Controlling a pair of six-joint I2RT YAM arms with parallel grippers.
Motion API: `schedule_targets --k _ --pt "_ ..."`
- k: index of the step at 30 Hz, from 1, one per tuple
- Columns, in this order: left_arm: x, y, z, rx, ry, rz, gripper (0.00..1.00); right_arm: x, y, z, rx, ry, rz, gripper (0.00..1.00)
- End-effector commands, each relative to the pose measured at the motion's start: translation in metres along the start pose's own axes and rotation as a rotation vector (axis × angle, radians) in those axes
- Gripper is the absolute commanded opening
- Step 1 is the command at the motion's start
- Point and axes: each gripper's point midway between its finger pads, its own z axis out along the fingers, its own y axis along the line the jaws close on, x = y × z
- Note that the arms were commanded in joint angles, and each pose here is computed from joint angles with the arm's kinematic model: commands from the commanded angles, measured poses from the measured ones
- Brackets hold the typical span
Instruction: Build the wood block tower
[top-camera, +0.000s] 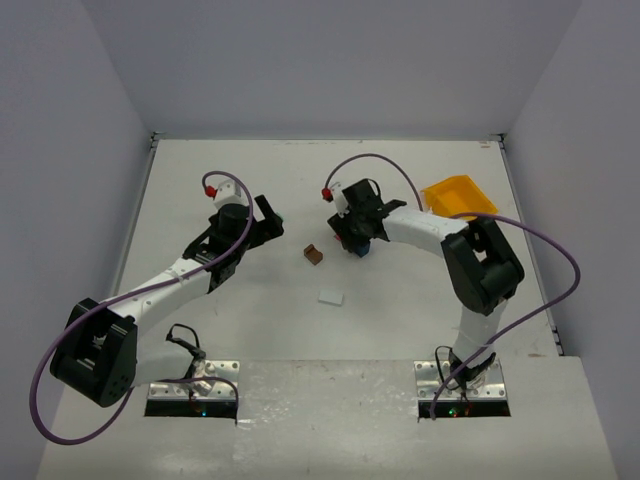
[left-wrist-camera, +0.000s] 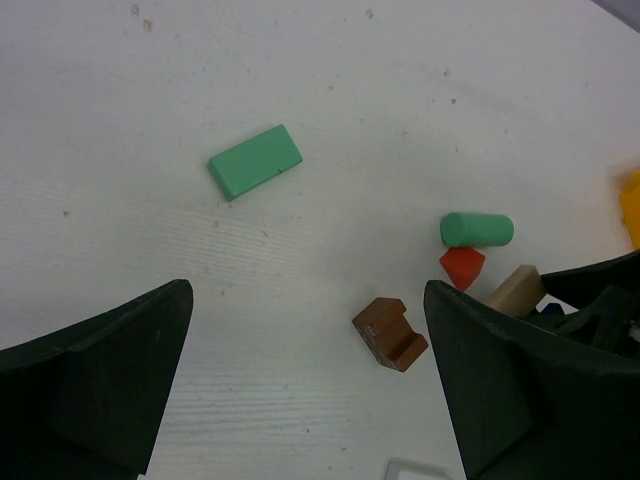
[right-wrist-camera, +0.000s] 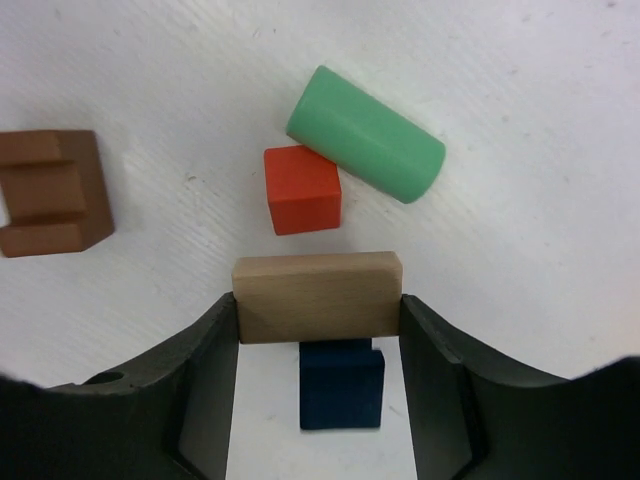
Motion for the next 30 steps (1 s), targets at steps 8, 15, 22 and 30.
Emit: schedule_targets --k 8,15,22,30 --pt "-0.018 -0.008 -0.012 0.049 -0.057 -0.033 1.0 -0.059 -0.012 -0.097 0.091 -0.286 0.22 0.27" --pt "-0.025 -0.007 -0.017 0.048 -0.088 -0.042 1.0 0.032 0.009 -0.121 0.164 -0.185 0.501 0.25" --pt "-0.027 -0.005 -0.02 0.042 -0.098 -0.046 1.0 0.082 0.064 -0.112 0.087 -0.068 0.702 0.24" --pt "-0.031 -0.001 -0.026 0.034 -0.127 -0.057 1.0 0.099 0.094 -0.083 0.12 -0.002 0.755 0.25"
